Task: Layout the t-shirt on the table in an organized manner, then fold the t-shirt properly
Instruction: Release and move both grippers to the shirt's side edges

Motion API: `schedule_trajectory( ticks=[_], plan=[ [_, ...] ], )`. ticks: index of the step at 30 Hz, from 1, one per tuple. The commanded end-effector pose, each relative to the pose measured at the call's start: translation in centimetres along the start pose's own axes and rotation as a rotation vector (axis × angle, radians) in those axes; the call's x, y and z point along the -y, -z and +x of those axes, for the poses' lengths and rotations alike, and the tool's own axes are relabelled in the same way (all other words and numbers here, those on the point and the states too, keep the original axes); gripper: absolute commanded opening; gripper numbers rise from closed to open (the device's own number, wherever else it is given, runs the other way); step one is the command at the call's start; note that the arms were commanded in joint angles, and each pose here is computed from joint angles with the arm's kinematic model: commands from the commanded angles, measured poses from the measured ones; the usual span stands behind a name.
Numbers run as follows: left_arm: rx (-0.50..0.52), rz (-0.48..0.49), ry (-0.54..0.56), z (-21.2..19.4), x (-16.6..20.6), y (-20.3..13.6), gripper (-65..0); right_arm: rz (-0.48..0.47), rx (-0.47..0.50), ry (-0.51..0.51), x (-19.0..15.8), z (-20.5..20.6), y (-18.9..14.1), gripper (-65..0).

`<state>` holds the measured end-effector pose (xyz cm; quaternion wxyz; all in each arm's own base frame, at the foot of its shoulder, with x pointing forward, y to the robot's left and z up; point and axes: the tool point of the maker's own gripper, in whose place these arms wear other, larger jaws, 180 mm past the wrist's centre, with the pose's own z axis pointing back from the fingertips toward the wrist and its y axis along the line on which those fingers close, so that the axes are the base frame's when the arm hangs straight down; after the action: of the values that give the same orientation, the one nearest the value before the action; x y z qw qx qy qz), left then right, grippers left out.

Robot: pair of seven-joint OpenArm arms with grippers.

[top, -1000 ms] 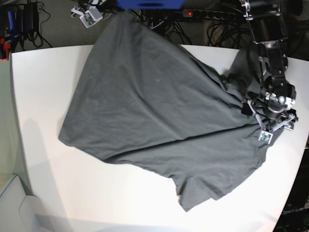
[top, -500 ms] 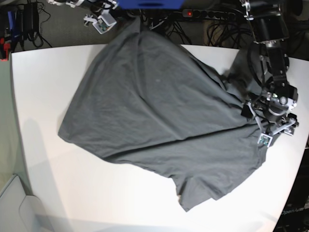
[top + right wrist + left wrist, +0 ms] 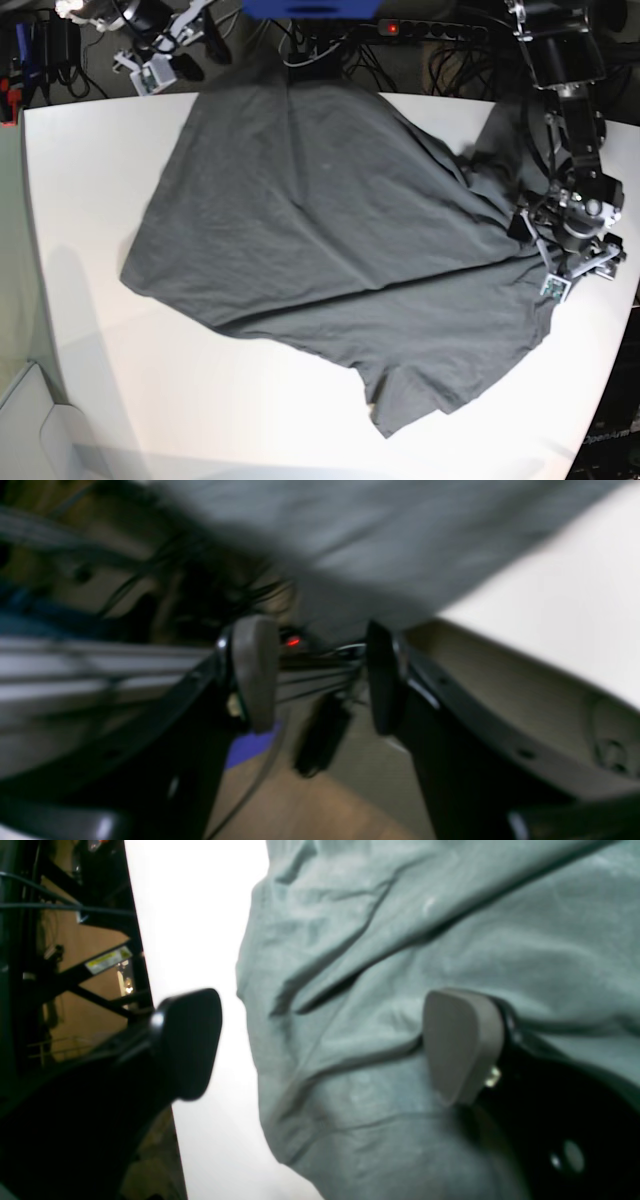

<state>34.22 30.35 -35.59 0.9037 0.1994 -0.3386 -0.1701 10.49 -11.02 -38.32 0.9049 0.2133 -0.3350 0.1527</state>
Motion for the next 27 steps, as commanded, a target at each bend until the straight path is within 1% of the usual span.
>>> schedule_trajectory(
  ticks=[1,3,5,6,7,8,9,11,14,16,17,18,19,20,21,24,27],
  plan=[
    [0.014,0.021,0.006,0.2,-0.9,-0.3,-3.2,-0.006,0.066,-0.01,0.4,1.9,-0.1,-35.2],
    [-0.007,0.005,0.011,-1.0,0.0,-0.4,-3.2,-0.037,0.118,-0.029,1.7,3.9,0.2,-35.2],
    [-0.016,-0.002,0.019,-1.7,0.6,-0.8,-3.2,-0.048,0.173,-0.062,2.5,6.3,0.8,-35.5],
    [-0.023,-0.004,0.025,-2.2,0.8,-1.0,-3.4,-0.054,0.183,-0.079,2.9,7.3,1.2,-36.5],
    [-0.043,-0.008,0.028,-2.8,1.1,-1.2,-3.8,-0.061,0.191,-0.1,3.4,8.5,1.6,-38.0],
    [-0.06,-0.014,0.024,-3.2,1.6,-1.4,-5.7,-0.065,0.2,-0.131,3.9,10.2,2.2,-40.3],
    [-0.07,-0.016,0.021,-3.4,2.0,-1.8,-9.1,-0.079,0.194,-0.164,4.6,11.7,2.6,-43.7],
    [-0.094,-0.009,-0.008,-4.3,2.2,-2.6,-20.0,-0.115,0.177,-0.211,6.2,14.7,3.5,-51.4],
    [-0.115,0.021,-0.08,-5.1,2.3,-4.2,-43.9,-0.171,0.135,-0.253,8.9,19.1,4.5,-64.8],
    [-0.141,0.048,-0.121,-5.7,1.8,-5.2,-57.8,-0.175,0.105,-0.26,10.2,21.2,5.7,-65.0],
    [-0.165,0.063,-0.134,-6.3,1.4,-5.7,-63.5,-0.164,0.097,-0.265,10.3,22.1,6.5,-65.0],
    [-0.195,0.076,-0.142,-7.0,1.0,-6.2,-65.0,-0.15,0.092,-0.267,10.4,22.7,7.2,-65.0],
    [-0.224,0.087,-0.147,-7.7,0.7,-6.6,-64.8,-0.137,0.079,-0.264,10.5,23.0,8.0,-65.0],
    [-0.249,0.097,-0.152,-8.4,0.5,-7.1,-62.8,-0.12,0.061,-0.261,10.5,22.9,8.8,-65.0],
    [-0.272,0.107,-0.158,-9.1,0.2,-7.5,-62.1,-0.098,0.042,-0.262,10.1,22.8,9.7,-65.0],
    [-0.323,0.113,-0.167,-10.8,0.1,-8.1,-64.3,-0.034,-0.013,-0.295,8.4,22.0,11.9,-65.0],
    [-0.345,0.105,-0.165,-12.0,0.4,-8.1,-64.6,0.04,-0.014,-0.321,6.1,21.1,14.0,-65.0]
  ],
)
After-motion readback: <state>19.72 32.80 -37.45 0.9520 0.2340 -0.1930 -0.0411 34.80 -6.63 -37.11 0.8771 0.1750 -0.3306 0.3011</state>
